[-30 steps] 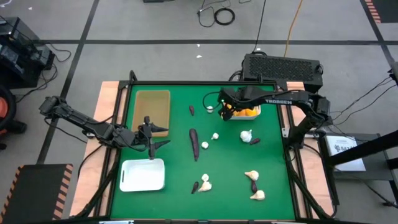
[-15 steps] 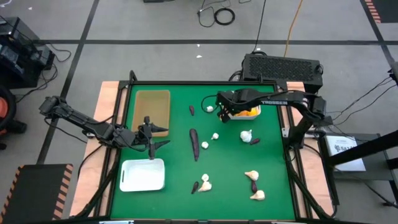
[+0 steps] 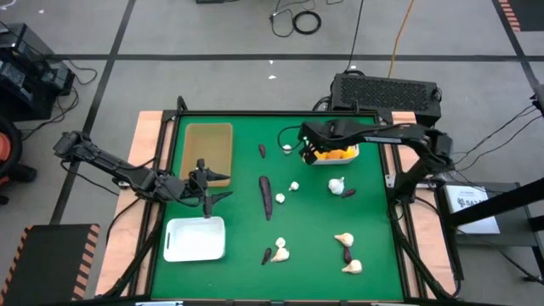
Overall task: Sort produce into baskets
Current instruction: Put the lemon into the top white bin, then put the white garlic into the orange bin
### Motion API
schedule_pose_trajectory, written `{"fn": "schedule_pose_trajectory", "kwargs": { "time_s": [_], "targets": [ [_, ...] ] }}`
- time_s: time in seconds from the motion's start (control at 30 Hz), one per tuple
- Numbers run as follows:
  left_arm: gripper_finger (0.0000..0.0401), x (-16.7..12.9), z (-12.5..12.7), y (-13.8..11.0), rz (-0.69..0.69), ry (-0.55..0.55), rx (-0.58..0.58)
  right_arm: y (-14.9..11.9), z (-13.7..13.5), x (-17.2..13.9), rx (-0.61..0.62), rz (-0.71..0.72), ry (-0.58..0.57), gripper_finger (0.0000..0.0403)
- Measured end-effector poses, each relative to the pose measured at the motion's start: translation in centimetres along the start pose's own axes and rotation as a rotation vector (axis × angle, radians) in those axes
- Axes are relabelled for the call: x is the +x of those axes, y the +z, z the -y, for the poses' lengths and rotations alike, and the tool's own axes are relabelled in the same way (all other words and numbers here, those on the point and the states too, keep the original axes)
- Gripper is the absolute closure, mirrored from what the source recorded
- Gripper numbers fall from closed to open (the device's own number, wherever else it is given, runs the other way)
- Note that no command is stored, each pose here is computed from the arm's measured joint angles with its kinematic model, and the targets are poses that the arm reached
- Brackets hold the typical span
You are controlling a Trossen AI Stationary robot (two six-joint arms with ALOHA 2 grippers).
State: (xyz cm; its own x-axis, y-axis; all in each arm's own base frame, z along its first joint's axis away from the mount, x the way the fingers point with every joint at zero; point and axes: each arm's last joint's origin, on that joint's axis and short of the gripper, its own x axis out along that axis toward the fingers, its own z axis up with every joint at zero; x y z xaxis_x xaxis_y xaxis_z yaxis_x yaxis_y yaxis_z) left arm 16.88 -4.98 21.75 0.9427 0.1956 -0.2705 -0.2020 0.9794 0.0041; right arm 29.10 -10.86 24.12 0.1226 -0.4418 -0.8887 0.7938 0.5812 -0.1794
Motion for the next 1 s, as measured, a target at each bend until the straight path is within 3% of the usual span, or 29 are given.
{"fn": "schedule_pose_trajectory", "kwargs": {
  "time_s": [0.23, 0.57, 0.7, 0.83, 1.0],
  "targets": [
    [0.015, 0.0, 0.0, 0.0, -0.001, 0.0, -0.013, -1.4, -0.9, -4.1, -0.023, 0.065, 0.142, 0.0402],
    [0.015, 0.0, -0.1, -0.7, -0.061, 0.017, -0.191, -8.6, -8.5, -10.0, -0.15, 0.345, 0.252, 0.0403],
    [0.015, 0.2, -0.1, -0.3, -0.039, -0.031, -0.256, -12.7, -11.2, -10.4, -0.185, 0.49, 0.338, 0.0403],
    [0.015, 1.3, -0.1, 1.0, -0.054, -0.097, -0.258, -16.2, -12.1, -9.7, -0.211, 0.576, 0.373, 0.0402],
    [0.015, 4.5, -0.1, 3.3, -0.107, -0.116, -0.258, -17.4, -12.3, -8.9, -0.249, 0.575, 0.402, 0.0402]
  ]
}}
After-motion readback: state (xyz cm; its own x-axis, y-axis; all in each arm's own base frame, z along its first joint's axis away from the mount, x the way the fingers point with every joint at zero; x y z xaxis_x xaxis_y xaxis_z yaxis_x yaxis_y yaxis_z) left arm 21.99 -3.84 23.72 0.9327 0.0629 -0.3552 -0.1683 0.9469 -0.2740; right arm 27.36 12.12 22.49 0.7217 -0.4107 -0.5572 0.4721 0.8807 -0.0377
